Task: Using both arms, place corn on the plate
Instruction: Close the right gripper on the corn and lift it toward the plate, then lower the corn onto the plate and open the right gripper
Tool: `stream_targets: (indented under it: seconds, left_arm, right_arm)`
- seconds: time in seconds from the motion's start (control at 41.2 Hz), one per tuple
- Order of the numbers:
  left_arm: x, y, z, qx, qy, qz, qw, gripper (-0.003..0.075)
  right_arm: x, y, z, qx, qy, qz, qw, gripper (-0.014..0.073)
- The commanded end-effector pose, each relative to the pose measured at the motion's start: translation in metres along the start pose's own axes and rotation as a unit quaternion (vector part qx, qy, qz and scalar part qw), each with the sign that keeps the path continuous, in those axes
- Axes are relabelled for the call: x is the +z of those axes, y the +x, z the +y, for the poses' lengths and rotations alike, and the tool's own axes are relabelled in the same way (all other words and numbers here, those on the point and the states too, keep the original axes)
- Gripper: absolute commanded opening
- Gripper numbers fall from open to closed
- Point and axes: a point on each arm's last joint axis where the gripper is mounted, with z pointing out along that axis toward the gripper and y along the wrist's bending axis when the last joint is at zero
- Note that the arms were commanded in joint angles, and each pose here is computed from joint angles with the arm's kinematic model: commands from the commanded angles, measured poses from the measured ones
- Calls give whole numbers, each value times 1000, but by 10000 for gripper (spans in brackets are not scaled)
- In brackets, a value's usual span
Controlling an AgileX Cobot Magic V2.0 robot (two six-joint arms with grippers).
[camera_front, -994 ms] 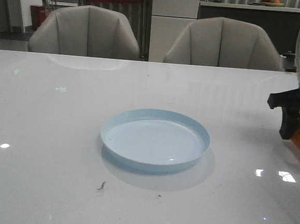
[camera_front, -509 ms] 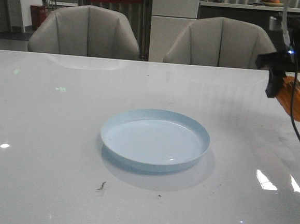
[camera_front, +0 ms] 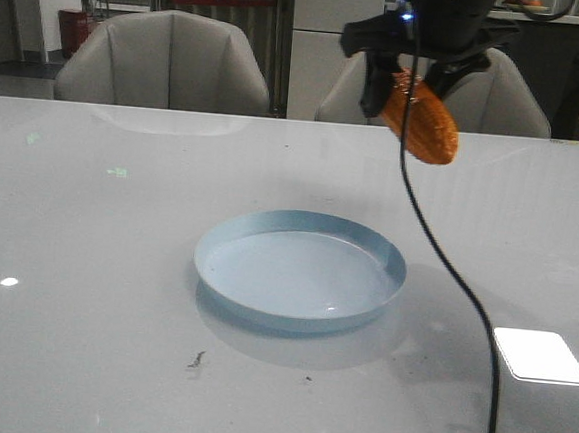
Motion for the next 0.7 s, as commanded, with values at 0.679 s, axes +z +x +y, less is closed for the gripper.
stream_targets:
  seconds: [0.679]
  left_arm:
    - [-7,-18,2,-5,-13,-60,998,494]
  right_arm:
    - [57,29,84,-86,-44,67,993,493]
